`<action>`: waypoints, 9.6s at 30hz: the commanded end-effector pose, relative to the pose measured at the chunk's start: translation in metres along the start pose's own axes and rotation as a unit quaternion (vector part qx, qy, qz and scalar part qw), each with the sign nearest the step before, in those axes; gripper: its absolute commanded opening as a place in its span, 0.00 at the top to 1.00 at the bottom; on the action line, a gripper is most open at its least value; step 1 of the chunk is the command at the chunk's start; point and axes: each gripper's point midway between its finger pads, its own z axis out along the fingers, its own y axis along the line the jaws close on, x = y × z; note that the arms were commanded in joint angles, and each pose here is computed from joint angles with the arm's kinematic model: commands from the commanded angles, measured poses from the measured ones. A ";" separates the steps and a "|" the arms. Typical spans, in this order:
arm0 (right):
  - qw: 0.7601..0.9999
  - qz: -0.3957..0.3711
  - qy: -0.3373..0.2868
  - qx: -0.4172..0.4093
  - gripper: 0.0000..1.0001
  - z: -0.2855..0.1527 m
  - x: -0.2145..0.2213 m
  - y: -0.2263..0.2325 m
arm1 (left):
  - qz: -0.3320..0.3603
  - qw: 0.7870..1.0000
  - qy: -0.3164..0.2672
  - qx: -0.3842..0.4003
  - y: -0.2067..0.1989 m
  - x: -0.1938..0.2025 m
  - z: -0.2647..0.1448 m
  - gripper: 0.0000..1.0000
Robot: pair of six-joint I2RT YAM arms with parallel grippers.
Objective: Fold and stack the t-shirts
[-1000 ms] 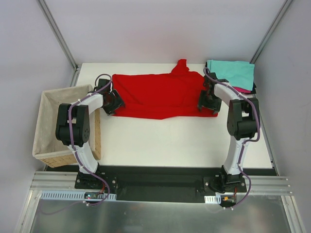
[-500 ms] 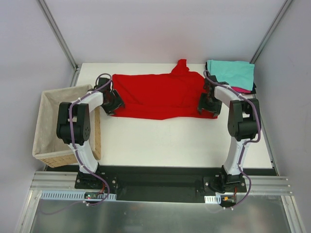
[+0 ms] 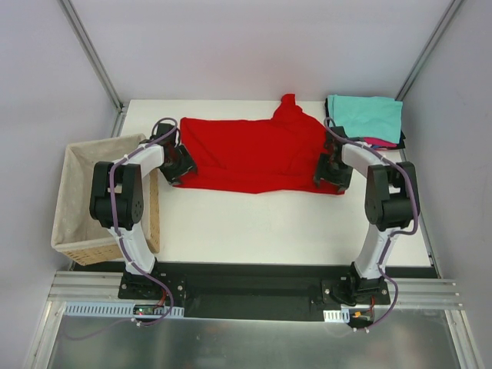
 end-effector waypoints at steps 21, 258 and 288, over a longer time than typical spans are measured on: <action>0.998 -0.009 0.045 0.051 0.28 -0.015 0.114 -0.044 | -0.002 0.995 0.050 -0.091 0.074 0.101 -0.025 0.37; 0.998 -0.054 -0.015 0.026 0.27 -0.026 0.119 -0.022 | 0.178 0.898 0.101 0.389 -0.164 0.133 -0.162 0.03; 0.996 -0.076 -0.046 0.012 0.27 -0.033 0.119 -0.012 | 0.118 0.979 -0.141 -0.085 0.059 0.049 -0.236 0.01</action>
